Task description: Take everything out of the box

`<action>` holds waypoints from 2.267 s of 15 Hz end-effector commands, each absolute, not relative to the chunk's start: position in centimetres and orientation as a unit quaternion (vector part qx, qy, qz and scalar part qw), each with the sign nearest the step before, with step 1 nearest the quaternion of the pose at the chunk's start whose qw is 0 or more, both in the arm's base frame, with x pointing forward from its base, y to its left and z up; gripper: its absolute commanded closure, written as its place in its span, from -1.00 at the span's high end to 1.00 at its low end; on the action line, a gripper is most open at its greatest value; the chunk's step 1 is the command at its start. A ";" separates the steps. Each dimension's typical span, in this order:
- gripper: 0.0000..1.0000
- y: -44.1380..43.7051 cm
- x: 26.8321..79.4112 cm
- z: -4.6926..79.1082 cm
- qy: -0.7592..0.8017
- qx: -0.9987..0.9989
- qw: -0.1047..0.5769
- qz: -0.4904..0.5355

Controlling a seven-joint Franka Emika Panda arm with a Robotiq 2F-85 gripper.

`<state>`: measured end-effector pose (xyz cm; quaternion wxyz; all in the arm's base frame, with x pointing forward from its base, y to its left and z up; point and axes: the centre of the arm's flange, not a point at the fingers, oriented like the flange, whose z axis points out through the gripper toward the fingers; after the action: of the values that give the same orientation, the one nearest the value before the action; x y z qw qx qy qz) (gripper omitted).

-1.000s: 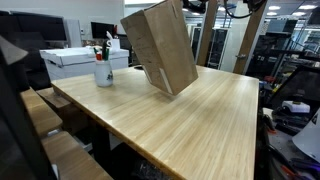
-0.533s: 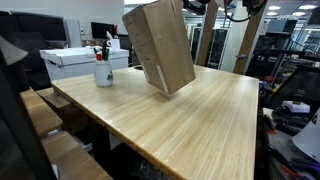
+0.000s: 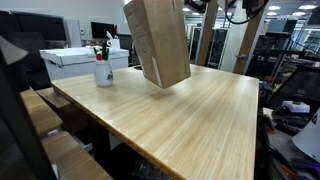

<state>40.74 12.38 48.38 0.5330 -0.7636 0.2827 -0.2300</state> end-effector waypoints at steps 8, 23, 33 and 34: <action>-0.92 11.1 38.4 47.0 0.263 -0.724 0.571 -0.283; -0.92 10.3 37.7 45.9 0.262 -0.646 0.641 -0.320; -0.92 10.3 37.3 46.3 0.259 -0.609 0.671 -0.335; -0.92 10.3 37.2 46.3 0.258 -0.605 0.674 -0.336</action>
<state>38.05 10.32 45.72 0.6534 -0.6324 0.2749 -0.3123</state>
